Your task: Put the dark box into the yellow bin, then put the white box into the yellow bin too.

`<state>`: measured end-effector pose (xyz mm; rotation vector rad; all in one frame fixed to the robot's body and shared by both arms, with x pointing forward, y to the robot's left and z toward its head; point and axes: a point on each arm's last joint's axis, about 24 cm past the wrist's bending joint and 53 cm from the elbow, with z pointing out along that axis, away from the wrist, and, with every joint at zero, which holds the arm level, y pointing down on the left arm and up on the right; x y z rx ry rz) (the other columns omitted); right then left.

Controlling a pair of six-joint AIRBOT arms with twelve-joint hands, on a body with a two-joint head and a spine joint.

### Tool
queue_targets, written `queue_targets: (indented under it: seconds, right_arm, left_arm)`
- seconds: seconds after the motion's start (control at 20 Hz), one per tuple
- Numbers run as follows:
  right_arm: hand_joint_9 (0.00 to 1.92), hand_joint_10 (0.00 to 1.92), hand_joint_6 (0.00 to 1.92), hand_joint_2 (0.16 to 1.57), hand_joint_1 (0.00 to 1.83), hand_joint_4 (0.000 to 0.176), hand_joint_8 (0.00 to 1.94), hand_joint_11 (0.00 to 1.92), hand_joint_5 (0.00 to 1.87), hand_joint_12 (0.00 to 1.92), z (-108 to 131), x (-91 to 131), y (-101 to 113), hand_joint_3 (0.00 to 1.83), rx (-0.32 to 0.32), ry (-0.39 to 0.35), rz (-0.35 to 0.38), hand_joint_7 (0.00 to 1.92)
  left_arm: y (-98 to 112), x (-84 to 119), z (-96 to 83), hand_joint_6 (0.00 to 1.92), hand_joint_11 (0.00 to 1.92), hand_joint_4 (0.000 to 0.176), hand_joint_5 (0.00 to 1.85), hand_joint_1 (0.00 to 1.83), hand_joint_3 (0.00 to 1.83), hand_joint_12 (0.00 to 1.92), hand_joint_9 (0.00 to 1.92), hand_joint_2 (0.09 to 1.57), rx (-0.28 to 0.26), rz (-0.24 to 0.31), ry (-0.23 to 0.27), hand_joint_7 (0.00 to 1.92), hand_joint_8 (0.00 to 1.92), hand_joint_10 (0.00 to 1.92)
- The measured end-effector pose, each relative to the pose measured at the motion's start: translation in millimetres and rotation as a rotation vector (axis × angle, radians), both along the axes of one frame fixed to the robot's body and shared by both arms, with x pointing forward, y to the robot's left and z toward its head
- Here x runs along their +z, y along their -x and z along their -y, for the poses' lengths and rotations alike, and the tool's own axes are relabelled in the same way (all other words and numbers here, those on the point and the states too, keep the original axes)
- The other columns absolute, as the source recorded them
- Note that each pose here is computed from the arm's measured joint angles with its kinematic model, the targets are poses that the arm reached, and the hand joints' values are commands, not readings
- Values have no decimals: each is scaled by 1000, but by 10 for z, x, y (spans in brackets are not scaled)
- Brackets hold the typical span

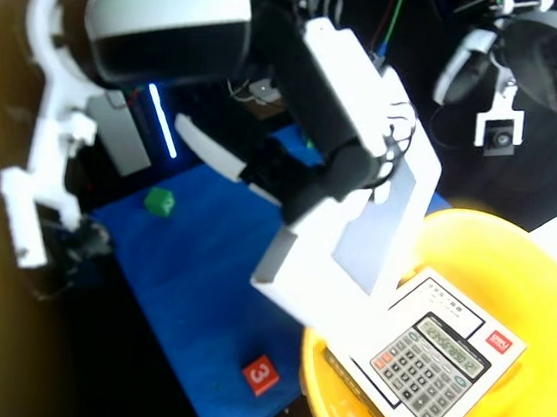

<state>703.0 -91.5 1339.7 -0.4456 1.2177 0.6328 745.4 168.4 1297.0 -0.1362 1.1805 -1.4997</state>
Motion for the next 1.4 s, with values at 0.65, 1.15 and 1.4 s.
queue_targets:
  seconds: [0.65, 1.15, 1.4]
  right_arm:
    - [689, 0, 20, 907, 781, 0, 1, 271, 899, 813, -92, -269, -205, 1, -10, 4, -53, 805]
    - [520, 31, 627, 876, 768, 25, 3, 0, 930, 653, -67, -264, -223, 0, -16, -2, -55, 726]
    - [468, 2, 1482, 861, 786, 74, 2, 0, 820, 347, -40, -241, -231, 1, -19, -8, -47, 730]
  left_arm:
    - [298, 132, 30, 4, 42, 65, 406, 868, 5, 536, 216, 1015, -46, 82, 13, 201, 4, 9]
    - [291, 110, 23, 14, 0, 84, 478, 979, 0, 505, 171, 977, -44, 76, 11, 175, 2, 1]
    - [300, 123, 20, 0, 121, 102, 275, 914, 0, 246, 188, 970, -45, 81, 15, 204, 4, 1]
